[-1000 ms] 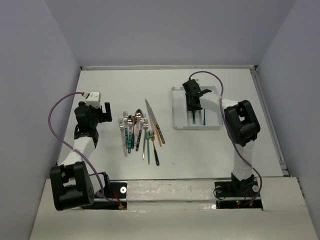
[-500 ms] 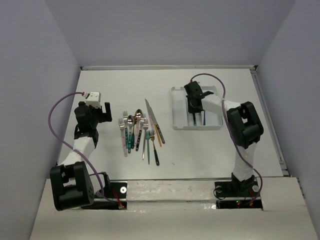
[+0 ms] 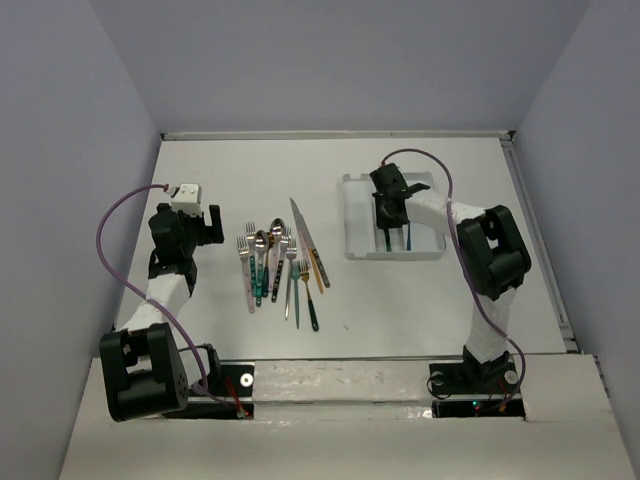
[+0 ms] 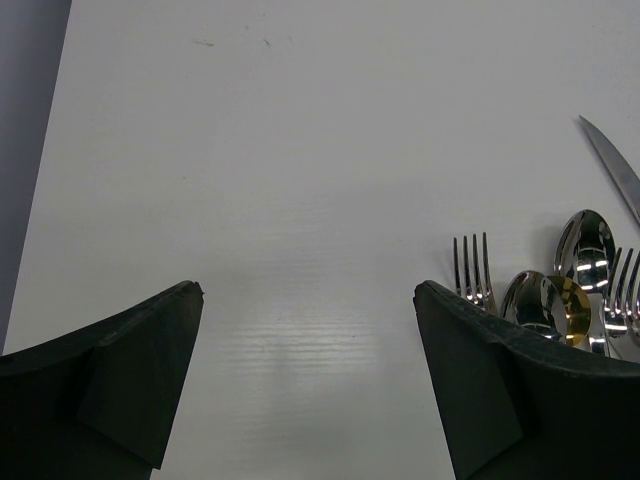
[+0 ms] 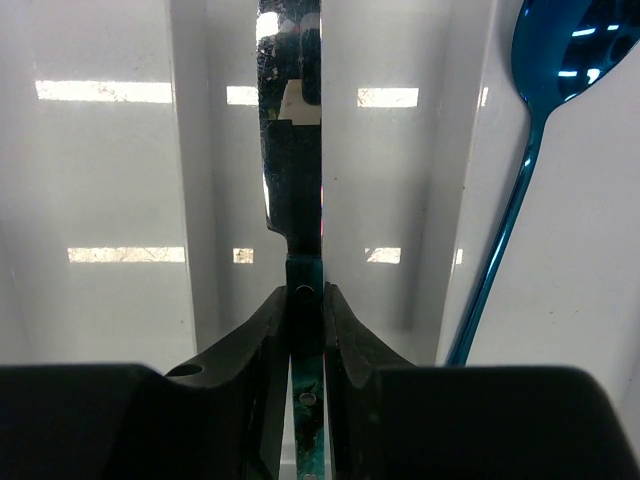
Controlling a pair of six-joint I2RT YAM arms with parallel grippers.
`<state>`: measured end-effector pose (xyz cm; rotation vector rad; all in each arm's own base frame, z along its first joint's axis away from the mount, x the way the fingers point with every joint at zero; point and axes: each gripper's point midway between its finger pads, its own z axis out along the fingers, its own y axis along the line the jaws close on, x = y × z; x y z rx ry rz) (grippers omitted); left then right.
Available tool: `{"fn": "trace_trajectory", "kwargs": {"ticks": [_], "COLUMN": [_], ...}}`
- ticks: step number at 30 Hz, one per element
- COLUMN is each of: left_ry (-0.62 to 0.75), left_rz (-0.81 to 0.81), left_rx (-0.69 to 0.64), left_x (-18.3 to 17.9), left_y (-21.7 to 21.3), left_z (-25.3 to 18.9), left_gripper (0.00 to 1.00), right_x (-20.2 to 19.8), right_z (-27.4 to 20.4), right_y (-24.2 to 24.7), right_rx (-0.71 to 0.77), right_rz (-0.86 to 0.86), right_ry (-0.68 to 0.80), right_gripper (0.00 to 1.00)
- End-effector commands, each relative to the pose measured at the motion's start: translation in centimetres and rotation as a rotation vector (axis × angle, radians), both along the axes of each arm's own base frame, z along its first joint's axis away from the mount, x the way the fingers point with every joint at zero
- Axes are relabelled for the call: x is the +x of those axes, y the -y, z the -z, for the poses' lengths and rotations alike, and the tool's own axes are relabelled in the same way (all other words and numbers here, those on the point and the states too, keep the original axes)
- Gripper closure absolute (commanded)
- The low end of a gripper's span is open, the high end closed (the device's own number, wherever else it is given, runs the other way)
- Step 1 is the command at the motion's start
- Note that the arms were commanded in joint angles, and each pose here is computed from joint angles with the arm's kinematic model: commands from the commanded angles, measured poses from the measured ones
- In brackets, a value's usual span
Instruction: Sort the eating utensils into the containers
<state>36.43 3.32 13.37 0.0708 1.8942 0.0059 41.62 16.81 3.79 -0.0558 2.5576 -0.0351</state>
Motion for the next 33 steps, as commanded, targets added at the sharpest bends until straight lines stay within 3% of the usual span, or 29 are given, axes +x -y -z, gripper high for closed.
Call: {"fn": "trace_trajectory", "kwargs": {"ticks": [1, 4, 8, 14, 18, 23, 27, 33], "left_ry": [0.068, 0.07, 0.071, 0.076, 0.076, 0.068, 0.068, 0.065], "left_rz": [0.009, 0.006, 0.006, -0.008, -0.017, -0.016, -0.016, -0.014], "left_rx": [0.018, 0.018, 0.019, 0.025, 0.03, 0.025, 0.025, 0.025], "left_x": [0.3, 0.3, 0.3, 0.2, 0.2, 0.3, 0.2, 0.3], "left_y": [0.0, -0.1, 0.0, -0.3, -0.5, -0.5, -0.5, -0.5], "left_z": [-1.6, -1.7, -1.7, -1.9, -1.8, -1.6, -1.5, -1.4], "left_gripper": [0.01, 0.01, 0.01, 0.01, 0.01, 0.01, 0.01, 0.01], "right_x": [0.3, 0.6, 1.6, 1.9, -0.9, -4.9, -5.5, -7.5], "right_z": [0.1, -0.4, -3.6, -9.5, -12.0, -9.4, -6.4, -3.2], "right_y": [-0.2, -0.3, -0.3, -2.5, -9.1, -17.3, -18.5, -20.2], "right_rx": [-0.009, -0.011, -0.02, 0.008, 0.023, 0.079, 0.1, 0.101], "right_rz": [0.001, -0.002, -0.016, -0.098, -0.277, -0.498, -0.484, -0.543], "right_ry": [-0.005, 0.001, 0.056, 0.16, 0.224, 0.15, 0.066, -0.025], "right_gripper": [0.69, 0.56, 0.49, 0.5, 0.5, 0.5, 0.6, 0.61]}}
